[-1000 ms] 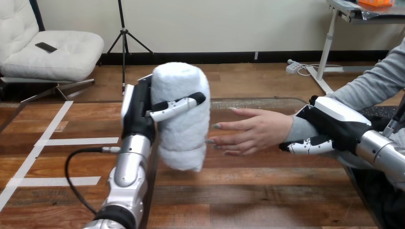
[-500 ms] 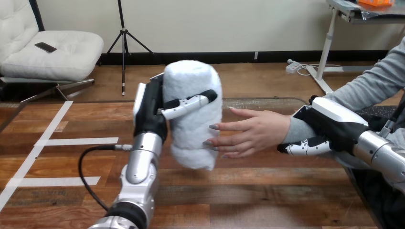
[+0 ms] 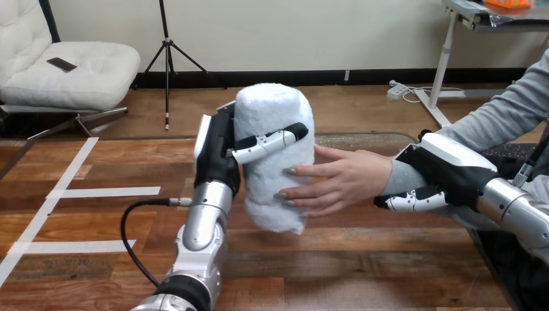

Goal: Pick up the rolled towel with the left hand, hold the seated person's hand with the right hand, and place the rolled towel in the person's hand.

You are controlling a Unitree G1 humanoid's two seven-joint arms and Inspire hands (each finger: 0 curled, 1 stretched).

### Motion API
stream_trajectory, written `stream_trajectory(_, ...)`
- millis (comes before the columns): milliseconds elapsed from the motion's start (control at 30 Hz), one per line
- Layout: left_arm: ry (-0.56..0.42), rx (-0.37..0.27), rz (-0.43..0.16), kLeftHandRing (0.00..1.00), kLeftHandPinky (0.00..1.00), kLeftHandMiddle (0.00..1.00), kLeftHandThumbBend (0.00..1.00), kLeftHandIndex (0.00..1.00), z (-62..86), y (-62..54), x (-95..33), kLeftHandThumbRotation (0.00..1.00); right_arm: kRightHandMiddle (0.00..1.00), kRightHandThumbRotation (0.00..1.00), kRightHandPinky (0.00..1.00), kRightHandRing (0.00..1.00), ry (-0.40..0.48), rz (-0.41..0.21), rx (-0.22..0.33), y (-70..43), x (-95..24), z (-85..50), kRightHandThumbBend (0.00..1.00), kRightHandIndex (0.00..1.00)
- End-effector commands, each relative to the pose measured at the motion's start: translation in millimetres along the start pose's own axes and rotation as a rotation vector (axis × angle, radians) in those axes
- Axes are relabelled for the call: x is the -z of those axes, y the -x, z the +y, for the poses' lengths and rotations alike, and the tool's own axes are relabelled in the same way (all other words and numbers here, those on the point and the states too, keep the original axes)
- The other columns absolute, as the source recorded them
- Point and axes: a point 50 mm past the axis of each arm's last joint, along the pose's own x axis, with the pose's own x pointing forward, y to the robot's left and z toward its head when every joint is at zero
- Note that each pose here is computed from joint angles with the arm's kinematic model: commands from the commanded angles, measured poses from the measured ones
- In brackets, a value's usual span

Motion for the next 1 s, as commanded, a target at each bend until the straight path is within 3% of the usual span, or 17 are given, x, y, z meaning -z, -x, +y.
stream_trajectory(0,0.013,0.023,-0.126,0.40,0.39,0.41,0.73,0.39,-11.4,-26.0,-40.6,0.00,0.24,0.41,0.14,0.18,-0.002,-0.133,0.118,-19.5,-32.2,-31.3,0.46,0.26)
stream_trajectory(967,0.051,0.072,-0.122,0.40,0.39,0.42,0.74,0.40,-34.9,-27.8,-43.3,0.00,0.27,0.45,0.16,0.20,-0.007,-0.126,0.113,-19.5,-31.6,-27.5,0.48,0.29)
